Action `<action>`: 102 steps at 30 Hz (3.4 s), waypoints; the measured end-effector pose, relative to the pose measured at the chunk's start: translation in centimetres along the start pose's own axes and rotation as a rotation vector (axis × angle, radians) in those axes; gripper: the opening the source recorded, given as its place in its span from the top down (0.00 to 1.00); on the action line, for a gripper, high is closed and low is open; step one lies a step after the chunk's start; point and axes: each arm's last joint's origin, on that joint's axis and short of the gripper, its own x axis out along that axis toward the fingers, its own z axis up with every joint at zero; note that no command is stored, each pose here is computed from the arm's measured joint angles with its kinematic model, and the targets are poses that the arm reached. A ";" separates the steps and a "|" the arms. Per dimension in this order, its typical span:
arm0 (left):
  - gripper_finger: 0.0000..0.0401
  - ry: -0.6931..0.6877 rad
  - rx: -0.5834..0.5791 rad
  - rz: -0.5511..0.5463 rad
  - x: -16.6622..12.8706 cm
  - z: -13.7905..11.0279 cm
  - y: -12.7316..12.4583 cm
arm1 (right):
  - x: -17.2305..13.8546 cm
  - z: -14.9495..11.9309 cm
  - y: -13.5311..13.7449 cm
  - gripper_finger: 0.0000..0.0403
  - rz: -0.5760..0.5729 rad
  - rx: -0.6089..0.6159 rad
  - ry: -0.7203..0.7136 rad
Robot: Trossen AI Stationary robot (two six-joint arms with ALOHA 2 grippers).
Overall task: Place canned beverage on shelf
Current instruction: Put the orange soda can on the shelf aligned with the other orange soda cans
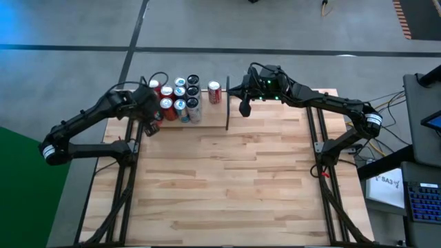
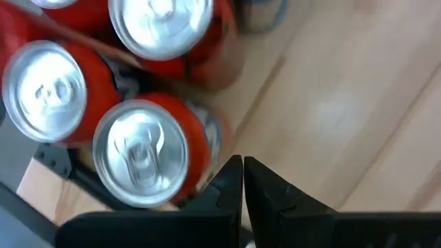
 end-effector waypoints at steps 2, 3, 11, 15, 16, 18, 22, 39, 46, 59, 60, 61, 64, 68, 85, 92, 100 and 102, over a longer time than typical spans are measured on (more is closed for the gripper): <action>1.00 -0.035 -0.014 0.005 0.0 0.3 0.1 | 0.0 0.0 0.0 0.98 0.000 0.000 0.000; 1.00 -0.052 -0.021 0.009 0.0 0.5 0.1 | 0.0 0.0 0.0 0.98 0.000 0.000 0.000; 1.00 -0.053 -0.045 0.259 -0.1 0.8 0.9 | 0.0 0.0 0.0 0.98 0.000 0.000 0.000; 1.00 -0.057 -0.051 0.268 -0.1 0.9 0.9 | 0.0 0.0 0.0 0.98 0.000 0.000 0.000; 1.00 -0.059 -0.057 0.264 -0.1 0.9 0.9 | 0.0 0.0 0.0 0.98 0.000 0.000 0.000; 1.00 -0.061 -0.064 0.253 0.0 1.0 0.9 | 0.0 0.0 0.0 0.98 0.000 0.000 0.000; 1.00 -0.066 -0.059 0.200 0.2 1.2 0.7 | 0.0 0.0 0.0 0.98 0.000 0.000 0.000; 1.00 -0.034 -0.006 0.154 0.9 1.7 0.6 | 0.0 0.0 0.0 0.98 0.000 0.000 0.000; 1.00 -0.015 0.022 0.151 0.9 1.5 0.5 | 0.0 0.0 0.0 0.98 0.000 0.000 0.000; 1.00 -0.010 0.009 0.146 -0.8 1.3 0.8 | 0.0 0.0 0.0 0.98 0.000 0.000 0.000; 1.00 -0.001 0.009 0.134 -1.0 1.2 0.8 | 0.0 0.0 0.0 0.98 0.000 0.000 0.000; 1.00 0.008 0.011 0.113 -1.1 1.0 0.7 | 0.0 0.0 0.0 0.98 0.000 0.000 0.000; 1.00 0.007 0.011 0.020 -1.2 0.8 0.4 | 0.0 0.0 0.0 0.98 0.000 0.000 0.000; 1.00 -0.014 -0.012 -0.044 -0.8 1.1 0.2 | 0.0 0.0 0.0 0.98 0.000 0.000 0.000; 1.00 0.005 -0.037 -0.016 0.8 1.0 0.0 | 0.0 0.0 0.0 0.98 0.000 0.000 0.000; 1.00 0.018 -0.039 0.054 1.0 0.9 0.2 | 0.0 0.0 0.0 0.98 0.000 0.000 0.000; 1.00 0.037 -0.041 0.073 1.0 0.7 0.2 | 0.0 0.0 0.0 0.98 0.000 0.000 0.000; 1.00 0.051 -0.041 0.075 1.0 0.6 0.2 | 0.0 0.0 0.0 0.98 0.000 0.000 0.000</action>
